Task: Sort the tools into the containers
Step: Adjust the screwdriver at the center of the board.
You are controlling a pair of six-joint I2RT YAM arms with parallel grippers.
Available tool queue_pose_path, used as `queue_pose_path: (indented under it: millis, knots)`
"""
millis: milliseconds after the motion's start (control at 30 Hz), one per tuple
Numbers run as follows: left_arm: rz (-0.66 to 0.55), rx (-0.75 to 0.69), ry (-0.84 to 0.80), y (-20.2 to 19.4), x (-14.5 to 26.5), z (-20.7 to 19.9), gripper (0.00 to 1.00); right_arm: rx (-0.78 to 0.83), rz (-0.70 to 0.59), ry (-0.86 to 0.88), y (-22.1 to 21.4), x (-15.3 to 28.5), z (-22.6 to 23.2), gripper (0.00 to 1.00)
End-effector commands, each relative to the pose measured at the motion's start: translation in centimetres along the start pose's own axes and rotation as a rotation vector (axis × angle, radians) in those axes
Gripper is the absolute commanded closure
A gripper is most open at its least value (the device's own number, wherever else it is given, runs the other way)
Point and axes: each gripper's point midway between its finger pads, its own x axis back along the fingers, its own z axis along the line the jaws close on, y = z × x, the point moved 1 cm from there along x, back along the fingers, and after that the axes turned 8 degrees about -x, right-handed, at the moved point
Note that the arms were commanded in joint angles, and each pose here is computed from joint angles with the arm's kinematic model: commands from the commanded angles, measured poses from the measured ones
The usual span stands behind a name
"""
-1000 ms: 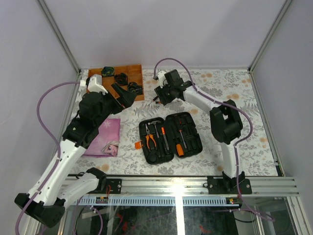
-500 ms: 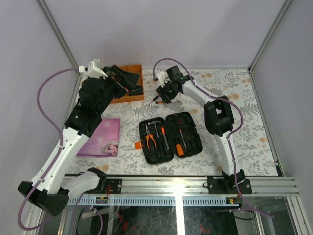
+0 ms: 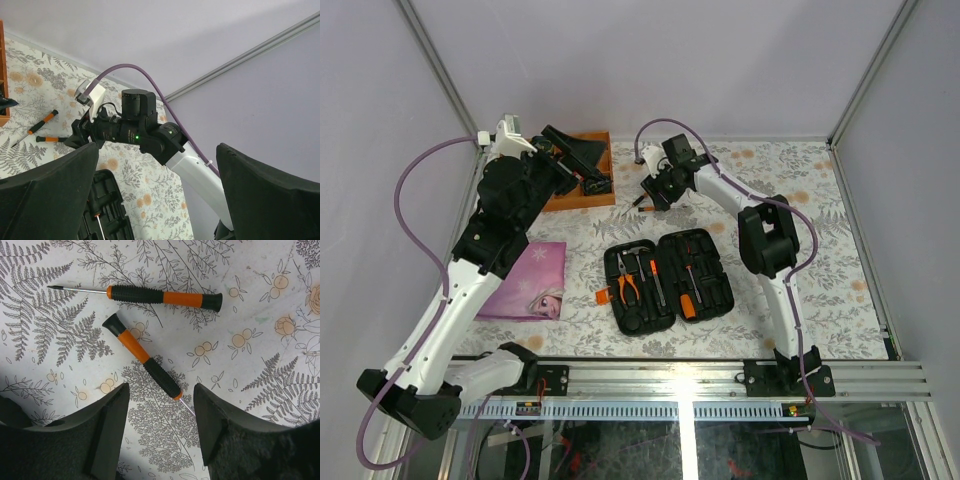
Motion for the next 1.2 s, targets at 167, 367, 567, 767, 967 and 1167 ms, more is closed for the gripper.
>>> queue_pose_path:
  millis: [167, 367, 567, 767, 967, 1167]
  knots:
    - [-0.084, 0.025, -0.070, 2.4, -0.2, -2.1, 0.00, 0.010, -0.050, -0.041, 1.6, 1.2, -1.8, 0.39]
    - [-0.082, 0.036, -0.090, 2.6, -0.5, -2.7, 0.00, 0.011, -0.050, -0.035, 1.8, 1.1, -2.0, 0.39]
    - [-0.078, 0.029, -0.083, 2.3, -0.7, -2.3, 0.00, 0.029, -0.044, -0.036, 1.9, 0.9, -2.5, 0.39]
    - [-0.081, 0.026, -0.090, 2.6, -0.7, -2.7, 0.00, 0.028, -0.048, -0.024, 1.9, 0.5, -2.8, 0.39]
    - [-0.039, 0.001, -0.041, 1.0, -1.2, -0.9, 0.00, -0.112, -0.093, -0.073, 3.1, 0.7, -3.2, 0.39]
    - [-0.004, -0.032, 0.027, -0.4, -1.1, 1.0, 0.00, -0.478, -0.188, -0.172, 4.5, 1.5, -3.7, 0.40]
